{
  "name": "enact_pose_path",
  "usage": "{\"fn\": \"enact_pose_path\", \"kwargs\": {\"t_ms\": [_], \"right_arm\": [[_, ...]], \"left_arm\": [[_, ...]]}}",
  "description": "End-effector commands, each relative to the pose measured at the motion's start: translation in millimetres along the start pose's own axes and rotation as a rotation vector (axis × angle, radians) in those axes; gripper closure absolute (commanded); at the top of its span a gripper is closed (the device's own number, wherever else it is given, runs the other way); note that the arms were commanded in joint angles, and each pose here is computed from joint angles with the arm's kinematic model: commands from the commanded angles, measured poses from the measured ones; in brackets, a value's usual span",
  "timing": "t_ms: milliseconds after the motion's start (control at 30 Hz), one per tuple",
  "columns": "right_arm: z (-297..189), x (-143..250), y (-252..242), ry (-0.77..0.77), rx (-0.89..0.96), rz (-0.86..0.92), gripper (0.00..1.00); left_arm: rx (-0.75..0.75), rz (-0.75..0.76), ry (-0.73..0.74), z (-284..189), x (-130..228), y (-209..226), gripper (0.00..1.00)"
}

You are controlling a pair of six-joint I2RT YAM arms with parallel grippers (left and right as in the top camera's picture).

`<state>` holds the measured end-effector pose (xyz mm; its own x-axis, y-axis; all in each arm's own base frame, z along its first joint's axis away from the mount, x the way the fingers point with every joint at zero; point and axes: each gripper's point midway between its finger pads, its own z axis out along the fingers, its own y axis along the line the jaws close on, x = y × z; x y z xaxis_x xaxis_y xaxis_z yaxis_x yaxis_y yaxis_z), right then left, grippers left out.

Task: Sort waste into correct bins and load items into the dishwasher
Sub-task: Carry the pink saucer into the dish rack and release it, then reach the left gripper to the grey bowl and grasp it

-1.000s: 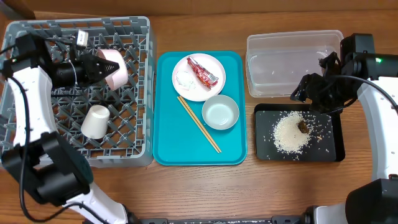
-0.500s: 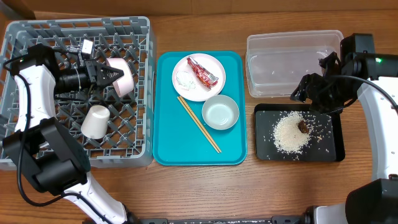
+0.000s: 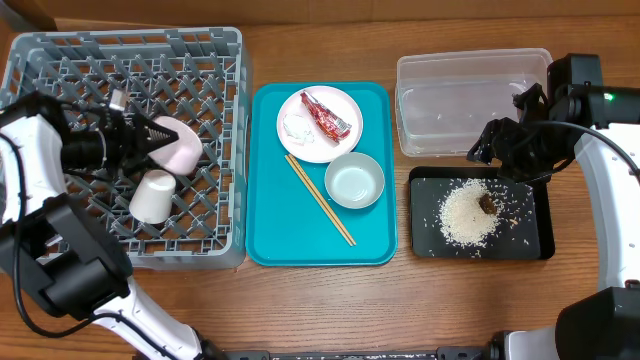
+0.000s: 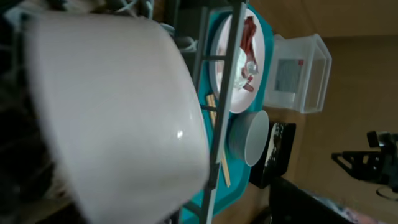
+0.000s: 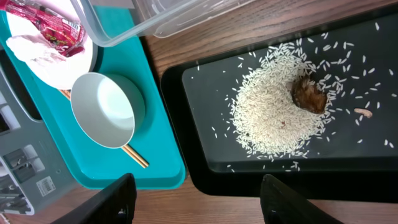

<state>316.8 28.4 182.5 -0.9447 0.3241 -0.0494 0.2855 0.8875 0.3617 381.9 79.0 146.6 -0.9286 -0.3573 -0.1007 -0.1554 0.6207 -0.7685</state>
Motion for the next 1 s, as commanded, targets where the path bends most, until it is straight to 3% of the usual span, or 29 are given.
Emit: {"fn": "enact_pose_path", "kwargs": {"t_ms": [0, 167, 533, 600, 700, 967], "right_arm": [[-17.4, -4.5, 7.3, -0.062, -0.009, -0.03, 0.34], [-17.3, -3.5, 7.0, -0.058, -0.008, -0.028, 0.34], [-17.3, -0.2, -0.7, -0.047, 0.034, -0.02, 0.34], [-17.3, -0.6, -1.8, -0.049, 0.041, -0.02, 0.28], [-17.4, -1.2, -1.7, -0.052, 0.04, -0.021, 0.2], [-17.3, -1.1, -1.7, -0.052, 0.04, -0.021, 0.12]], "left_arm": [[-0.021, -0.014, 0.019, 1.6, 2.4, 7.2, 0.18], [-0.025, 0.002, 0.006, -6.3, -0.5, -2.0, 0.0], [-0.104, 0.224, -0.143, -46.4, -6.7, -77.2, 0.0], [-0.143, 0.272, -0.144, -43.7, -1.5, -94.3, 0.0], [-0.208, 0.354, -0.115, -26.8, 9.9, -121.1, 0.0], [-0.328, 0.587, 0.053, 69.5, 51.8, -182.2, 0.0]]}}
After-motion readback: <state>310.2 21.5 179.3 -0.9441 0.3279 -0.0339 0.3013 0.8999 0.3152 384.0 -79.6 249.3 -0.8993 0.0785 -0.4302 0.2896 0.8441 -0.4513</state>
